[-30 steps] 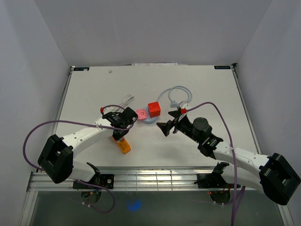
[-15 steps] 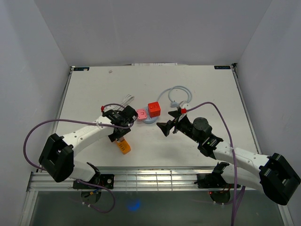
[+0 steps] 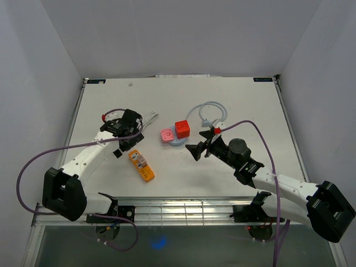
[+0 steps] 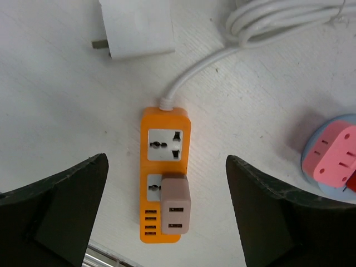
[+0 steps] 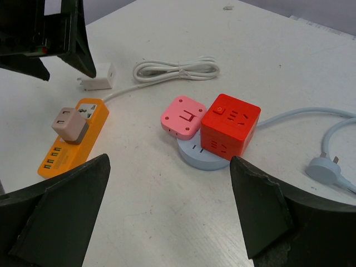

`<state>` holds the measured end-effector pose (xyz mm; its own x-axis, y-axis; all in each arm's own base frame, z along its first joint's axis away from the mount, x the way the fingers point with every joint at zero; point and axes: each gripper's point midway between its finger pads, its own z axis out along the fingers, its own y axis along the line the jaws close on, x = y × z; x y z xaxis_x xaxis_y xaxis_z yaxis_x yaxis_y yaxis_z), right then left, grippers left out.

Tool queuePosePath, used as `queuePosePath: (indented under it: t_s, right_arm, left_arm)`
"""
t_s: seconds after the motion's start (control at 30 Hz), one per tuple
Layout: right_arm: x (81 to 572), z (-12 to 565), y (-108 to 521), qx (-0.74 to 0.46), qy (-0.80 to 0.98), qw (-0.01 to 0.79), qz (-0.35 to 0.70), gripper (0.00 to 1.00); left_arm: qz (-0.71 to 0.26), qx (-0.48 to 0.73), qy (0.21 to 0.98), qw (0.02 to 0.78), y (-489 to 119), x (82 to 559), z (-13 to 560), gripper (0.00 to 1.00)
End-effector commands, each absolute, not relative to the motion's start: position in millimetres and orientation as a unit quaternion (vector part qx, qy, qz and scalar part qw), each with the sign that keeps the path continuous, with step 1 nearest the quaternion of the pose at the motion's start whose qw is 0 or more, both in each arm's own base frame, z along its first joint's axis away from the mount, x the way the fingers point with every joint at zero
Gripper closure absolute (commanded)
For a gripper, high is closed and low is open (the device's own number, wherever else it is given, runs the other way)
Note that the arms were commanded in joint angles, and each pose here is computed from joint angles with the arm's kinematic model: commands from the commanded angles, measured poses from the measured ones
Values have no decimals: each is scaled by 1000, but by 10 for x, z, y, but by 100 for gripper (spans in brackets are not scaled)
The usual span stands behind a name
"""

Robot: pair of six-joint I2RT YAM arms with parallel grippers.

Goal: Insert the plug

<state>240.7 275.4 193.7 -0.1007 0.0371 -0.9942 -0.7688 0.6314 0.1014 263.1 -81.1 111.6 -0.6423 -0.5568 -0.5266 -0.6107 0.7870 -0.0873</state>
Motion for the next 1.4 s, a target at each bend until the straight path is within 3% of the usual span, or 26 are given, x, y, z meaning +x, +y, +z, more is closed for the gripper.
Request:
queuePosePath:
  t_s: [0.0,0.4,0.6,1.37]
  right_arm:
    - [2420,2066,2761,-266,650,626,338,7]
    - [2400,2058,2775,-268,650,623,344,7]
    - [2392,2060,2769,-267,649,623,345,7]
    - [2400,2042,2762,-264,652,620,348,6]
  left_arm:
    - [9,-330,893,307,-666,2813,1387,2]
    - [-21,-395,862,318,-34,3182,1414,2]
    - [-46,-428,861,272,181,3273,1121,2]
    - [-49,-430,873,224,188,3448,533,2]
